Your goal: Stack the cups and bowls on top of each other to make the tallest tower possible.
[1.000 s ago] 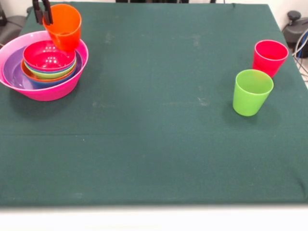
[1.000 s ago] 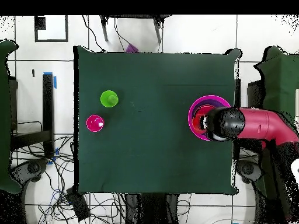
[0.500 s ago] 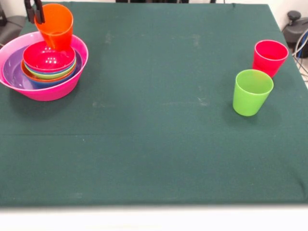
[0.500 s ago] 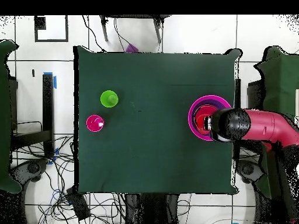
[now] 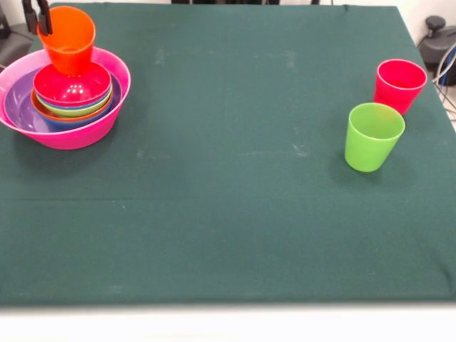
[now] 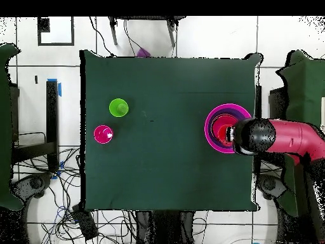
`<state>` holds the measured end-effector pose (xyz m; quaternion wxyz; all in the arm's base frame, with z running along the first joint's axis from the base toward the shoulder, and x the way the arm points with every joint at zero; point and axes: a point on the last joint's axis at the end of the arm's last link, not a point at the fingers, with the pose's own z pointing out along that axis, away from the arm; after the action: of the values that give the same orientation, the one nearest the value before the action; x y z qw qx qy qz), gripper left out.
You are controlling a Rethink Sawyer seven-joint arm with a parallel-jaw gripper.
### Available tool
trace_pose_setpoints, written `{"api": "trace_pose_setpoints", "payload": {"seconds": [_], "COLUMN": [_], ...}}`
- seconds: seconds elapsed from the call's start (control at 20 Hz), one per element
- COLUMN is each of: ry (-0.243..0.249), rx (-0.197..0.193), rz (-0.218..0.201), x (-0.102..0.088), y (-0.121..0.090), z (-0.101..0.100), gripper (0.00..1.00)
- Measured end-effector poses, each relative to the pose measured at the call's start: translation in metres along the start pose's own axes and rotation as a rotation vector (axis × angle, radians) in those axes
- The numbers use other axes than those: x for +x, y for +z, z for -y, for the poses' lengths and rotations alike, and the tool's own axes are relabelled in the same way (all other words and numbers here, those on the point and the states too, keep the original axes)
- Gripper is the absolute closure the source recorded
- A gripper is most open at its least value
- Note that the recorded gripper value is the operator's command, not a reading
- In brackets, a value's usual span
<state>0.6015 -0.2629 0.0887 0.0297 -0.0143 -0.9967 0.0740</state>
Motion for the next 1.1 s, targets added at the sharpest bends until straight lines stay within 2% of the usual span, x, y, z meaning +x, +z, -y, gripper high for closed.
{"api": "trace_pose_setpoints", "payload": {"seconds": [0.05,0.7,1.1], "ry": [0.003,0.024,0.03], "rx": [0.004,0.003,0.011], "rz": [0.003,0.009,0.028], "x": [0.0,0.002,-0.007], "y": [0.0,0.001,-0.004], "z": [0.005,0.018,0.023], "gripper": [0.0,0.0,0.0]}}
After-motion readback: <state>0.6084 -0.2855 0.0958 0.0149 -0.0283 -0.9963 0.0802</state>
